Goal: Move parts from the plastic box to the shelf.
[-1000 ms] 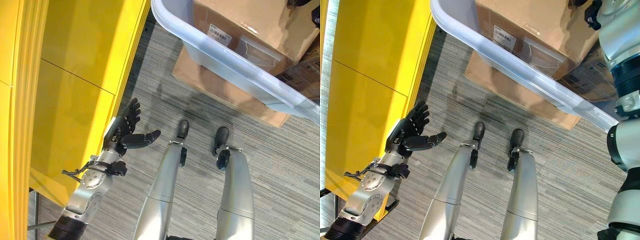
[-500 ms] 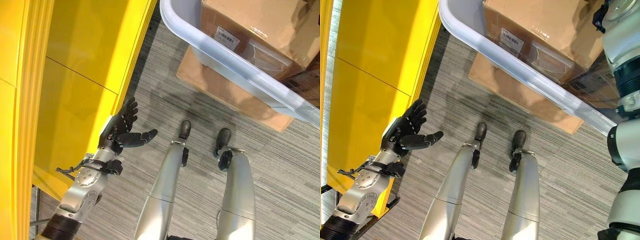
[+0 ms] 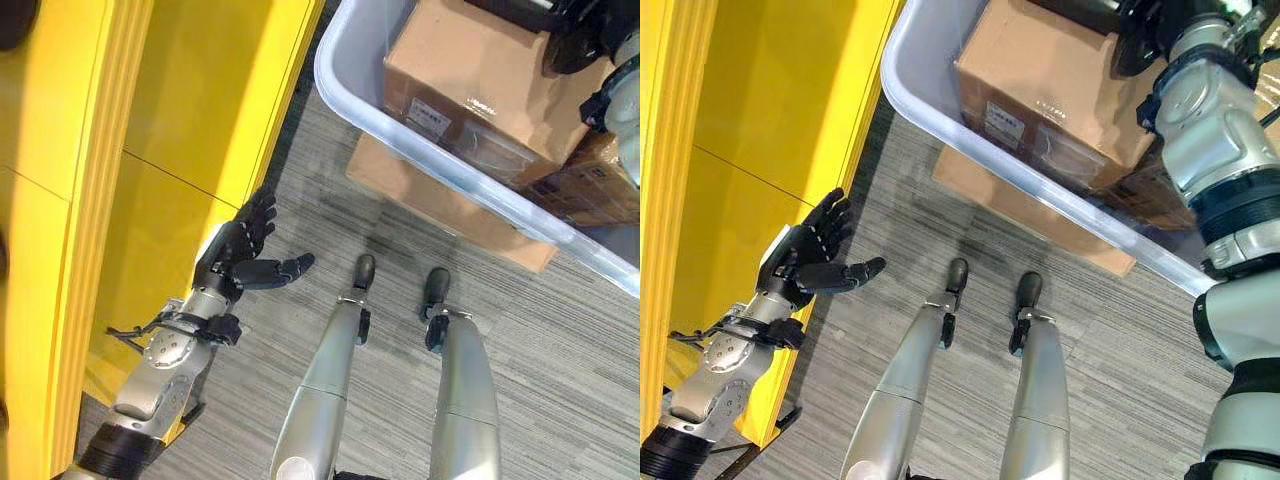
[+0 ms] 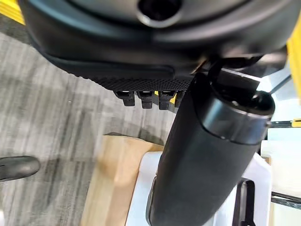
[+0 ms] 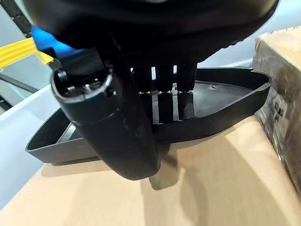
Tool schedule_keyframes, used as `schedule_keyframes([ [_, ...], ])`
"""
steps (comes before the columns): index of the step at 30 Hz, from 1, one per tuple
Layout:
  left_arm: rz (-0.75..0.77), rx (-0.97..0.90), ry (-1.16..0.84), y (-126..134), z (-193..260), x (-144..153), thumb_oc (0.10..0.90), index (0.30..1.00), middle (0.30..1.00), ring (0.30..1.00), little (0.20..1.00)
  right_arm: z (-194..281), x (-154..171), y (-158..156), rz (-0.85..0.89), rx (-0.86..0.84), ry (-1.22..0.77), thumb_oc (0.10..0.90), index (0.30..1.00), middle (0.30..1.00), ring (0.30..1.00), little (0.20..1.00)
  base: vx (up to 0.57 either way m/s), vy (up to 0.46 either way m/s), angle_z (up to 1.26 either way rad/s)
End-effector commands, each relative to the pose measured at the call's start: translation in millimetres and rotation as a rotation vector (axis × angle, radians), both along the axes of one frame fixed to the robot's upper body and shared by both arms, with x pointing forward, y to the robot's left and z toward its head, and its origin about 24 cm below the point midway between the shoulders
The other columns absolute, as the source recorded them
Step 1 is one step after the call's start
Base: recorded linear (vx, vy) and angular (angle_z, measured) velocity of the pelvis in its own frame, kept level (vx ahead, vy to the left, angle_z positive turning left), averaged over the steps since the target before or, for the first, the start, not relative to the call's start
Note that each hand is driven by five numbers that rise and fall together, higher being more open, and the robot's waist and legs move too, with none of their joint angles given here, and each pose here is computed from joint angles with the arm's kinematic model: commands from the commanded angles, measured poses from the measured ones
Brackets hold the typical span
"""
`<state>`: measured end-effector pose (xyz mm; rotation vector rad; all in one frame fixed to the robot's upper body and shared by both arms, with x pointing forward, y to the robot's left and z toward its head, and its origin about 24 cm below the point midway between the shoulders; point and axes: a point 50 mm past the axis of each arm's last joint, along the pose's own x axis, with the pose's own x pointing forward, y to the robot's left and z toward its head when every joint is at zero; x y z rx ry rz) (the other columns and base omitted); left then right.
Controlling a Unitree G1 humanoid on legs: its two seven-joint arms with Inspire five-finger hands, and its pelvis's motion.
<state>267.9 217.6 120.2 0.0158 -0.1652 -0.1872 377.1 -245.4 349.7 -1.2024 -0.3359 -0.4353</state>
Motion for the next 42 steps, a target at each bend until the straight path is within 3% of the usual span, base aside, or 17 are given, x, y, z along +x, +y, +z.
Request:
schedule_keyframes([
  [1,0.006,-0.048,-0.179,4.3,31.8,-4.2,0.900,1.000,1.000,1.000,1.000,-7.7,0.2,25.9,0.131,-0.051,-0.017,0.400,0.300,0.300,0.300,0.300,-0.05,-0.011,-0.13],
  [13,0.041,-0.051,-0.216,7.4,38.6,-2.8,0.900,1.000,1.000,1.000,1.000,-47.7,-17.2,66.9,0.364,-0.093,0.032,0.400,0.300,0.300,0.300,0.300,-0.07,-0.014,-0.09],
  [25,0.053,-0.042,-0.232,5.6,41.8,-4.2,0.900,1.000,1.000,1.000,1.000,-73.4,-26.4,75.8,0.461,-0.089,0.087,0.400,0.300,0.300,0.300,0.300,-0.02,-0.010,-0.03],
  [42,0.054,0.138,-0.273,20.1,50.4,-22.3,0.900,1.000,1.000,1.000,1.000,-90.0,-71.6,71.3,0.700,-0.038,0.195,0.400,0.300,0.300,0.300,0.300,0.03,0.008,-0.01],
])
